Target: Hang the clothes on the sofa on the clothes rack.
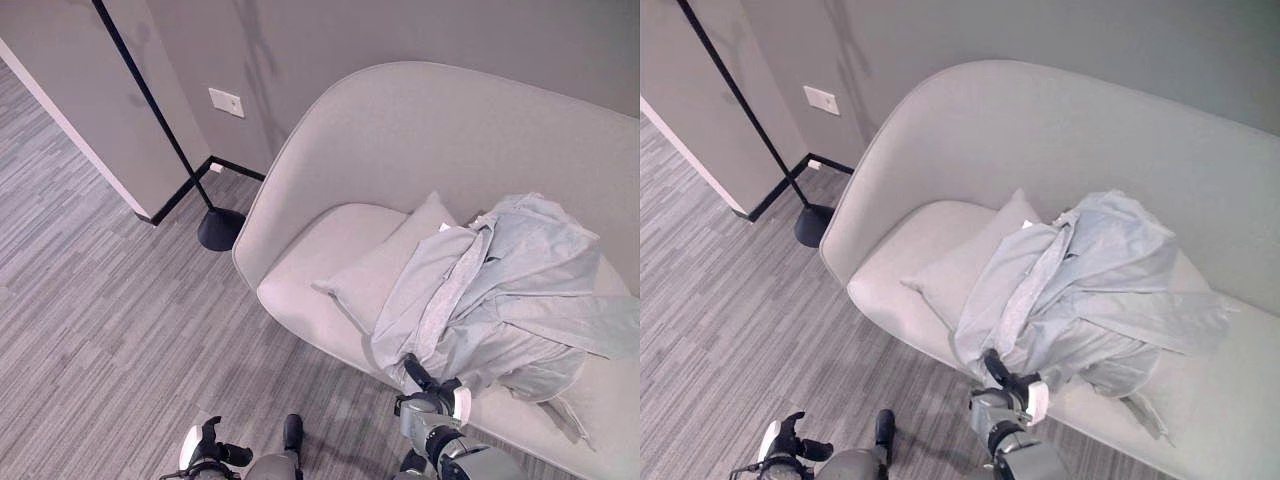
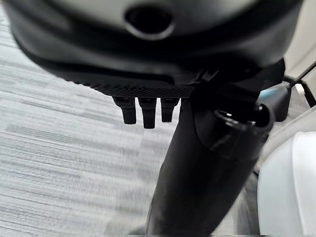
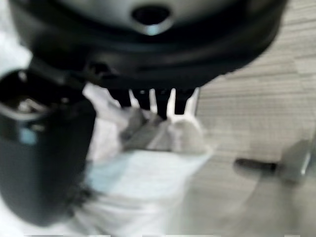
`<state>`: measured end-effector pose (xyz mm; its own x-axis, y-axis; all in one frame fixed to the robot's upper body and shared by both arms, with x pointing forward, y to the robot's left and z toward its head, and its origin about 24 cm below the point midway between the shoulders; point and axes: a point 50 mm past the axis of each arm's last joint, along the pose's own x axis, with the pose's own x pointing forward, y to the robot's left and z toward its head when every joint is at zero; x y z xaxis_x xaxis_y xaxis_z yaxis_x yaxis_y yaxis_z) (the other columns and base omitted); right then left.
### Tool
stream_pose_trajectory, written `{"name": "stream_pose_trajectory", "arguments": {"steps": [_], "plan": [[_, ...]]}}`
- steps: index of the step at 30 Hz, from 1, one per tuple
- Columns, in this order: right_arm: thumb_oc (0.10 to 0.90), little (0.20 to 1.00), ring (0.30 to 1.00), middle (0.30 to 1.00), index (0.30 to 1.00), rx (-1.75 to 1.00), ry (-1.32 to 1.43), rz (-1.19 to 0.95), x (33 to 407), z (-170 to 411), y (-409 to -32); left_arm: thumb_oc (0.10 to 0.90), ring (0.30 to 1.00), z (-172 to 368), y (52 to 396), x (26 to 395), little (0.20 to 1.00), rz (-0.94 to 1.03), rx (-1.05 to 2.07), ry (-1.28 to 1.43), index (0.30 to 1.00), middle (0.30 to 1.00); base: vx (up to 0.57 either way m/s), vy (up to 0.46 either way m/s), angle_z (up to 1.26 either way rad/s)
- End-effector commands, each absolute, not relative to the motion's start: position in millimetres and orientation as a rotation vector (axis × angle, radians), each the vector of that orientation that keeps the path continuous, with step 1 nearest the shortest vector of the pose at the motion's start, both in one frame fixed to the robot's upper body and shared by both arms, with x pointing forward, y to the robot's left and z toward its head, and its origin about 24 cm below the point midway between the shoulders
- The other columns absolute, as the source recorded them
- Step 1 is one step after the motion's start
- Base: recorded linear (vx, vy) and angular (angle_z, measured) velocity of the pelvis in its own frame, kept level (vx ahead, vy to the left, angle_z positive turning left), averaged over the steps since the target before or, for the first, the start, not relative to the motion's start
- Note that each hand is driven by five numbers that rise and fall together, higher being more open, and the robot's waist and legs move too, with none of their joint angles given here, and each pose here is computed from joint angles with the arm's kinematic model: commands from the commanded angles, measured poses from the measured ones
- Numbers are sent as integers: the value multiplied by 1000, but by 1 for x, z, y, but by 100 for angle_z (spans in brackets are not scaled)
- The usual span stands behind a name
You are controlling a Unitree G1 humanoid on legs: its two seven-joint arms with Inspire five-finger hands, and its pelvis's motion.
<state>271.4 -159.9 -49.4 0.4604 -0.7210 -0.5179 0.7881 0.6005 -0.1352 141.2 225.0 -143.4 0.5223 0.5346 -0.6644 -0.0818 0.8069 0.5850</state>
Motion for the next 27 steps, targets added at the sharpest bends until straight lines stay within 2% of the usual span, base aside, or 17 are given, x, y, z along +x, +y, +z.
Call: {"name": "stream_pose_trajectory", "arguments": {"steps": [1,2,3,4,10,11,12,20,21,22,23,24,25,27], "plan": [[800,900,900,900,900,66,453,-1052,288,-30,-184,800,900,-153,187,126,900,302,535,965,900,900,57,60,6],[800,900,900,900,900,-91,108,-1041,276,14,-211,800,900,-148,176,139,900,239,619,872,900,900,98,87,0],[800,900,900,900,900,-113,40,-1030,273,25,-216,800,900,-148,170,142,900,166,676,854,900,900,277,158,24],[800,900,900,900,900,-346,-459,-1207,261,124,-250,800,900,-151,164,135,900,101,717,863,900,900,220,99,17],[800,900,900,900,900,-347,-458,-1207,261,124,-250,800,900,-151,165,134,900,100,717,863,900,900,32,16,-19],[800,900,900,900,900,-381,-526,-1190,264,139,-247,800,900,-151,165,135,900,101,705,858,900,900,0,0,0],[800,900,900,900,900,-391,-417,-1148,268,118,-246,800,900,-152,166,132,900,119,685,878,900,900,0,0,0],[800,900,900,900,900,-394,-105,-1110,277,58,-245,800,900,-155,165,124,900,133,648,912,900,900,2,-1,1],[758,836,836,836,836,-378,-28,-1081,277,43,-240,800,900,-156,165,122,900,139,639,921,900,900,0,0,0],[690,735,735,735,735,-377,-28,-1081,277,43,-240,800,900,-156,165,122,900,139,639,921,900,900,0,0,0],[593,589,589,589,589,-369,15,-1063,277,34,-238,800,900,-156,165,122,900,142,634,928,900,900,5,-2,5],[525,488,488,488,488,-368,43,-1044,276,28,-235,800,900,-156,166,121,900,146,628,932,900,900,6,1,9],[400,300,300,300,300,-354,70,-1025,276,22,-233,800,900,-157,166,120,900,154,622,938,900,900,4,2,9],[400,300,300,300,300,-286,169,-986,273,3,-227,800,900,-158,169,117,900,175,604,961,900,900,4,3,4]]}}
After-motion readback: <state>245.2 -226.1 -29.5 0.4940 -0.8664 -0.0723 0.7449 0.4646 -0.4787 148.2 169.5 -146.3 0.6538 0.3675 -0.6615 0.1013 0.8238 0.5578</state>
